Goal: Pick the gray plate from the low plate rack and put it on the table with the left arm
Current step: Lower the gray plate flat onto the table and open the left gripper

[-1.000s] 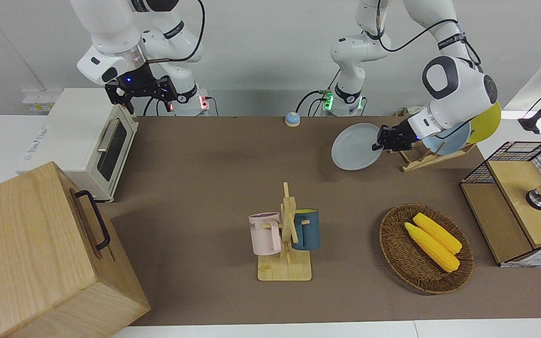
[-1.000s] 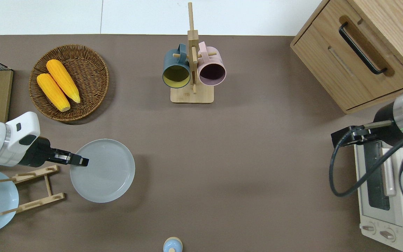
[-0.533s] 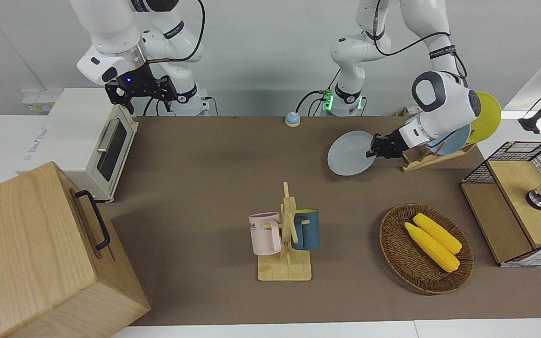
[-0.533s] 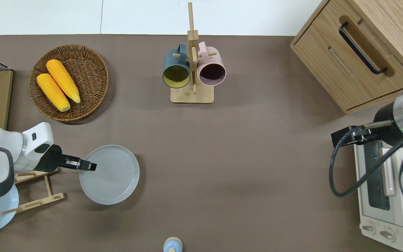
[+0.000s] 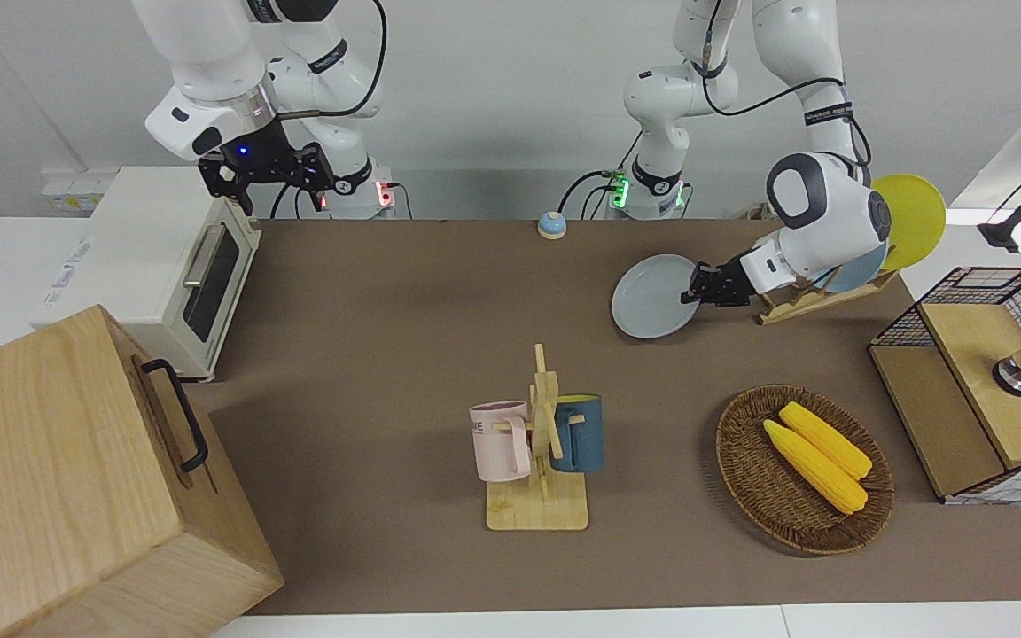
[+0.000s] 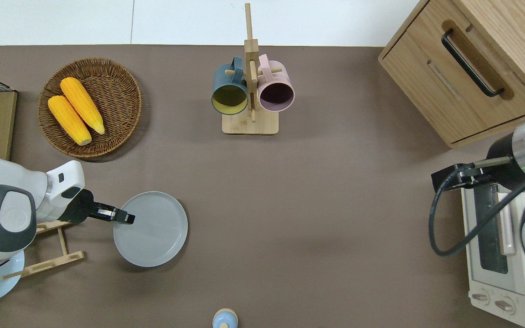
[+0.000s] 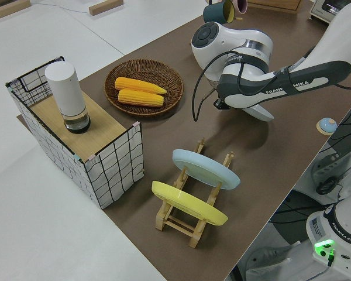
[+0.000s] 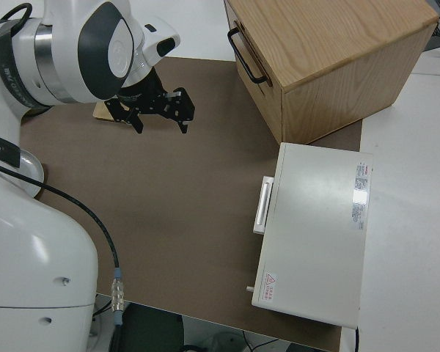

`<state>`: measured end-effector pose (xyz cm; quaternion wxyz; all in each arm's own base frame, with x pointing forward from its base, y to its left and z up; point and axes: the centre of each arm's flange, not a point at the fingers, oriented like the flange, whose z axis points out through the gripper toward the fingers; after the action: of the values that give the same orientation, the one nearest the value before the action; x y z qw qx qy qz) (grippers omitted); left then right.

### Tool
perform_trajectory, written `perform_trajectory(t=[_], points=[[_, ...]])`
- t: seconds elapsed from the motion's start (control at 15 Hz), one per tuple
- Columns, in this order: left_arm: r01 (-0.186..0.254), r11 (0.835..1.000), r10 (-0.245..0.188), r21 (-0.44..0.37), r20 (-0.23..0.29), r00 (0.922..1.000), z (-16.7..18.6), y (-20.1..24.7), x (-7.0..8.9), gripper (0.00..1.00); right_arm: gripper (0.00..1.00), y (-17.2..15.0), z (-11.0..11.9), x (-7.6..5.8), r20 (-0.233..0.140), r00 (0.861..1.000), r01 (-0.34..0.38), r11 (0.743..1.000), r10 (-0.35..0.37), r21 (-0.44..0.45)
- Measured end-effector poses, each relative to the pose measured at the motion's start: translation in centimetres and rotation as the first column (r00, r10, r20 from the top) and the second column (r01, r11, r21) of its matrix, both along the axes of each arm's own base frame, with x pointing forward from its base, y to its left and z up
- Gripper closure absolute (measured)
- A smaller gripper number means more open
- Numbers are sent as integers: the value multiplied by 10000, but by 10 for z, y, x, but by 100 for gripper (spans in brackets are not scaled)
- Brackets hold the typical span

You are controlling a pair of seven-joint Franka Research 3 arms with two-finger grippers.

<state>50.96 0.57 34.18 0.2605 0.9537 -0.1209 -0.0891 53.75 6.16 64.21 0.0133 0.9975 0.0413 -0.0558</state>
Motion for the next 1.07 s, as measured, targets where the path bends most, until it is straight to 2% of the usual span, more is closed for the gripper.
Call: perform_trajectory(t=[0.33, 0.73, 0.87, 1.07], points=[[93, 9998, -94, 152, 64, 9999, -1, 4, 1, 34, 1, 0, 0, 0, 0, 10000, 0, 10000, 0, 0], [84, 9976, -108, 689, 335, 9994, 11, 28, 5, 29, 1, 0, 0, 0, 0, 10000, 0, 10000, 0, 0], [180, 9929, -247, 1173, 555, 9982, 25, 36, 9, 28, 1, 0, 0, 0, 0, 10000, 0, 10000, 0, 0], [64, 9751, -227, 2218, 707, 9972, 68, 42, 15, 27, 1, 0, 0, 0, 0, 10000, 0, 10000, 0, 0]])
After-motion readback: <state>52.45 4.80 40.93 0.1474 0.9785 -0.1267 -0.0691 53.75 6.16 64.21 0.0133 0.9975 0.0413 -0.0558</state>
